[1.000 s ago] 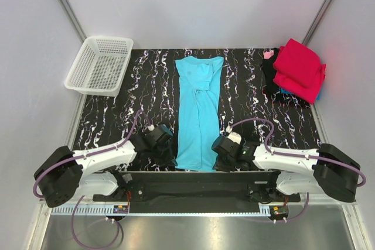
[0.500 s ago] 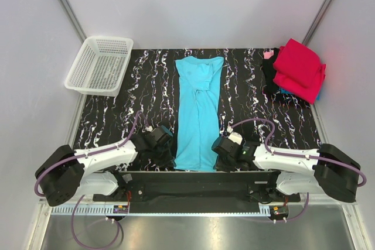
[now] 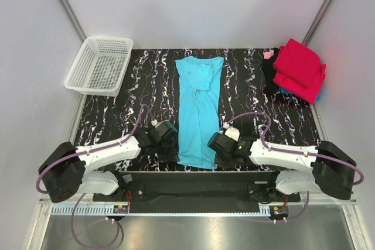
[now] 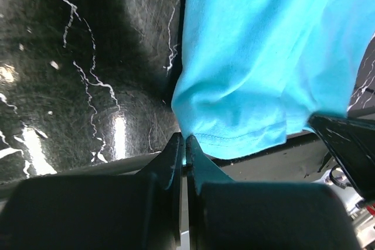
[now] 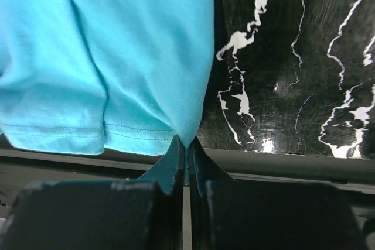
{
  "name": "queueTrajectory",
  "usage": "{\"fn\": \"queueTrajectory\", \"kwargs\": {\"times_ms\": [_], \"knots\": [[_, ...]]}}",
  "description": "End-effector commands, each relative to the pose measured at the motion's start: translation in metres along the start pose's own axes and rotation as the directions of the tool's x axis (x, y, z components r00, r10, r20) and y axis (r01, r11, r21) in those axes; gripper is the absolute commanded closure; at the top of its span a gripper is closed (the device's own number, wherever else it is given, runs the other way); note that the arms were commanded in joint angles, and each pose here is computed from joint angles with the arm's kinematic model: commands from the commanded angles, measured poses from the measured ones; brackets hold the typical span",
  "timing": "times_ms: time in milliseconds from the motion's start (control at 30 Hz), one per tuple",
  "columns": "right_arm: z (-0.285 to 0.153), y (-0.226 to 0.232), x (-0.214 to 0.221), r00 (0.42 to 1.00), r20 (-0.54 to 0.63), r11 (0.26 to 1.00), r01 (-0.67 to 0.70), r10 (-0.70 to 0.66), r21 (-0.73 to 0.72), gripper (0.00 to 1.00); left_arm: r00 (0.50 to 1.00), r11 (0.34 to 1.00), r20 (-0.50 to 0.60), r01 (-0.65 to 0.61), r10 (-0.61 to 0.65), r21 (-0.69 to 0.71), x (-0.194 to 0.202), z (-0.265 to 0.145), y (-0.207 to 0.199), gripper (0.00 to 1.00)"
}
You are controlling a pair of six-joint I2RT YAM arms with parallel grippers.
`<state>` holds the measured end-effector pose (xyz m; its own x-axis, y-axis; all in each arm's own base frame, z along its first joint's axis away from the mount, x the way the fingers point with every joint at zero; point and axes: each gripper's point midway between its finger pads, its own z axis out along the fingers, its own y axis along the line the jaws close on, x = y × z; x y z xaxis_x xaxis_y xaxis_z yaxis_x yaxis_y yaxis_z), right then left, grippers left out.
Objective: Fold and stack the t-shirts
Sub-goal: Fold the tshirt
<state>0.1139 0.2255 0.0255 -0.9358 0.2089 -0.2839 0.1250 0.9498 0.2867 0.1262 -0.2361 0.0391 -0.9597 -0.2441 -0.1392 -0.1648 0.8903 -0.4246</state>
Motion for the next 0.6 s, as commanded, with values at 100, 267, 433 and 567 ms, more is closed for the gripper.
{"fn": "queueTrajectory", "kwargs": {"times_ms": [100, 267, 433, 567], "knots": [[-0.018, 0.004, -0.027, 0.991, 0.107, 0.996, 0.075, -0.08, 0.044, 1.0, 0.997, 0.999, 0.075, -0.032, 0.035, -0.032, -0.016, -0.001, -0.001, 1.0], [-0.025, 0.007, -0.033, 0.988, 0.129, 0.995, 0.084, -0.089, 0.044, 1.0, 0.994, 0.999, 0.099, -0.04, 0.043, -0.03, -0.022, -0.008, -0.006, 1.0], [-0.033, 0.011, -0.042, 0.982, 0.164, 0.995, 0.092, -0.098, 0.041, 1.0, 0.982, 0.997, 0.174, -0.067, 0.072, -0.037, -0.041, -0.028, -0.019, 1.0], [-0.044, 0.013, -0.055, 0.97, 0.211, 0.992, 0.111, -0.122, 0.06, 1.0, 0.97, 0.992, 0.219, -0.087, 0.104, -0.088, -0.056, -0.04, -0.026, 1.0]]}}
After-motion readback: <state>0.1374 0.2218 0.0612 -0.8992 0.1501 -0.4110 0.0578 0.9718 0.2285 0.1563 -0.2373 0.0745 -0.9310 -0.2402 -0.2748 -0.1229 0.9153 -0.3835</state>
